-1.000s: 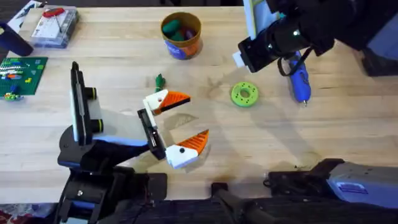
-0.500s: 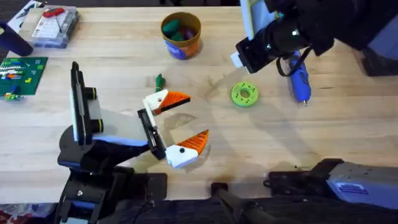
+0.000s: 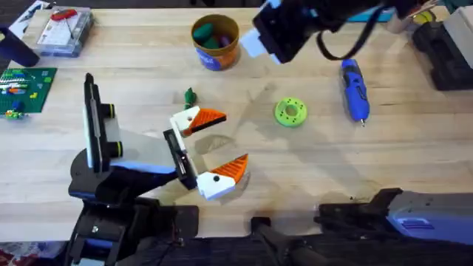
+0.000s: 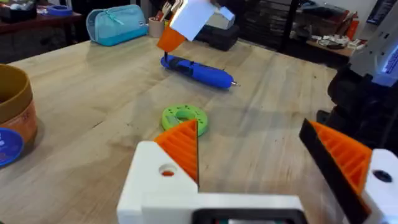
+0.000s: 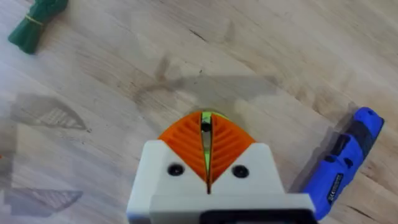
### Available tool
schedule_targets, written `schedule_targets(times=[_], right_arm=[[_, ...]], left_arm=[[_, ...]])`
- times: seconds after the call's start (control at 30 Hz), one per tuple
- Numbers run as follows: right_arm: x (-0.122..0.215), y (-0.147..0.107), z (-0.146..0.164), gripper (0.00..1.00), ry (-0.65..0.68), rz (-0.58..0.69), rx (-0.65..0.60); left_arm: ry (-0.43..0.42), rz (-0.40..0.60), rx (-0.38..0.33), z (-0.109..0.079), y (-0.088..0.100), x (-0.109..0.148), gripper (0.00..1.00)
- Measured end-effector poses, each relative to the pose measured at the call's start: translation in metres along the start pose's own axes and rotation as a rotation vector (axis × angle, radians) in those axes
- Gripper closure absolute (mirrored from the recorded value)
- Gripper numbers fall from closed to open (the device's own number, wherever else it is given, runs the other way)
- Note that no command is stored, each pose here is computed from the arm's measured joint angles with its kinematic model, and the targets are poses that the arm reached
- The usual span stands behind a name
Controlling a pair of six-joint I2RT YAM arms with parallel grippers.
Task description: Pick up the gripper from the table and insert it into the empty holder that is missing its gripper. Then pick up a screw, insert it into the mounting hole, and use the screwdriver to tighten it. Finally, clean up the table by picking up the vegetable and placing it into the bucket.
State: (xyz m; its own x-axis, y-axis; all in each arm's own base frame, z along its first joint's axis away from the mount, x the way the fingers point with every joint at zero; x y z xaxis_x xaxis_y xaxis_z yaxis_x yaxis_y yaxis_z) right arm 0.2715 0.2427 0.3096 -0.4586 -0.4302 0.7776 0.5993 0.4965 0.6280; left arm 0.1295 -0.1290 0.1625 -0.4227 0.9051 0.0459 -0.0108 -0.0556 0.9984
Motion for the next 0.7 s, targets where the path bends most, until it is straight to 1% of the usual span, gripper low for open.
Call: schedule_targets(times=[0.1, 0.27, 0.53, 0.7], right_arm=[[-0.007, 0.004, 0.015, 0.998, 0.055, 0.017, 0.050], [-0.011, 0.000, 0.044, 0.998, 0.141, 0.069, 0.135], [0.000, -0.003, 0.099, 0.998, 0.252, 0.048, 0.300], [0.003, -0.002, 0.117, 0.998, 0.286, 0.019, 0.358]], left_arm=[[0.000, 0.000, 0.000, 0.000, 0.000, 0.000, 0.009], [0.000, 0.000, 0.000, 0.000, 0.000, 0.000, 0.009], [0.000, 0.000, 0.000, 0.000, 0.000, 0.000, 0.009], [0.000, 0.000, 0.000, 0.000, 0.000, 0.000, 0.009]])
Point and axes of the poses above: each hand's point on the last joint's axis, 136 mm out from that joint toward the fingers, its own x axis back along the fingers, its own z axis along the line the jaws close on, y = z × x, the point moved 4 cm from there along x, back along the fingers, and after that the axes turned 11 degrees about -x, right-handed, at the moved point
